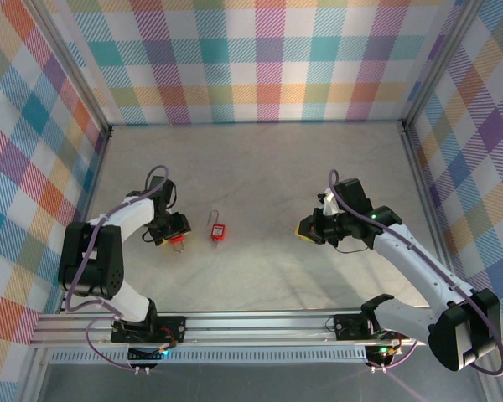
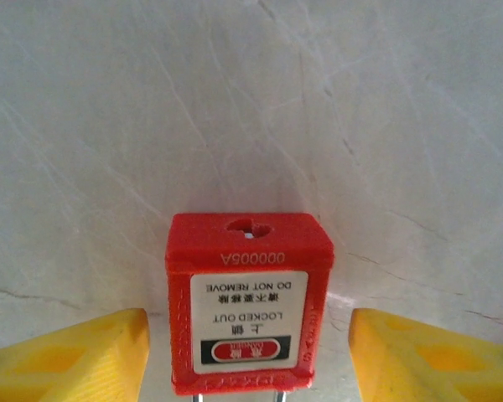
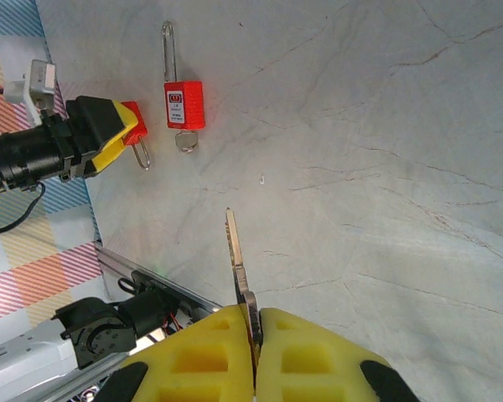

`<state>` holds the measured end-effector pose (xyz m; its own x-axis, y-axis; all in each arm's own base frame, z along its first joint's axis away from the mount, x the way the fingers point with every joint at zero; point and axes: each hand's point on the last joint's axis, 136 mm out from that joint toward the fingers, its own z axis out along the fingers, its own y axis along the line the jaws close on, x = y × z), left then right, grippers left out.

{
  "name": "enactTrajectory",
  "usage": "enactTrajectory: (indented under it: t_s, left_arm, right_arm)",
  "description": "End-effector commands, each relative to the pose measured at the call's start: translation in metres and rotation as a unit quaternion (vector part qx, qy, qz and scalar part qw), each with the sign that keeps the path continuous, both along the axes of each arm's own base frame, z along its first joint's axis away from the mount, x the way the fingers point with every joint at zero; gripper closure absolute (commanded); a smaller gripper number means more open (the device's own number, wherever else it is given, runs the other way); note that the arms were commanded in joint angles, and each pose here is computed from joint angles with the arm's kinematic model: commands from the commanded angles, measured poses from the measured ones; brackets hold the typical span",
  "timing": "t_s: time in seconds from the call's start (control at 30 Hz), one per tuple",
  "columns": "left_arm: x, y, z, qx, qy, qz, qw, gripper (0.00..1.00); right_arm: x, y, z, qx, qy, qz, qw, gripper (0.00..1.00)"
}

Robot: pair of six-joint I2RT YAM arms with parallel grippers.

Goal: Unlock with the key

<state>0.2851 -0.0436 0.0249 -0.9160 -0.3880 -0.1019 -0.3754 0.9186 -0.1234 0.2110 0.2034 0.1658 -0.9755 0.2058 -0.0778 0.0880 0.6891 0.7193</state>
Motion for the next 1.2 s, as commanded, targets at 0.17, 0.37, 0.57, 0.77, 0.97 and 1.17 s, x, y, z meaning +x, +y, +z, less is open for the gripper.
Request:
enactTrajectory:
  t_s: [0.17, 0.37, 0.57, 0.77, 0.97, 1.17]
  left_arm:
    - [0.01, -0.004, -0.011, 0.019, 0.01, -0.032, 0.999, 0.44]
    - [0.011, -0.013, -0.012, 0.011, 0.007, -0.05, 0.999, 0.61]
    - [0.024, -0.056, 0.016, -0.034, -0.054, -0.147, 0.987, 0.7]
    - [0.039, -0.134, 0.091, -0.033, -0.201, -0.344, 0.917, 0.79]
    - [0.021, -0.203, 0.17, -0.026, -0.387, -0.573, 0.722, 0.8]
    - [-0.025, -0.226, 0.185, -0.013, -0.39, -0.723, 0.571, 0.82]
  right_arm:
    - [-0.004, -0.002, 0.001, 0.002, -0.002, -0.006, 1.0, 1.0]
    - [-0.005, -0.005, 0.0, -0.003, -0.002, -0.009, 1.0, 1.0]
    - [0.003, -0.001, 0.014, -0.012, -0.031, 0.025, 0.999, 1.0]
    - [0.0, 0.01, 0.057, 0.013, -0.066, 0.122, 0.99, 1.0]
    - [-0.009, 0.006, 0.075, 0.03, -0.065, 0.143, 0.987, 1.0]
    - [-0.019, 0.007, 0.076, 0.051, -0.056, 0.153, 0.985, 1.0]
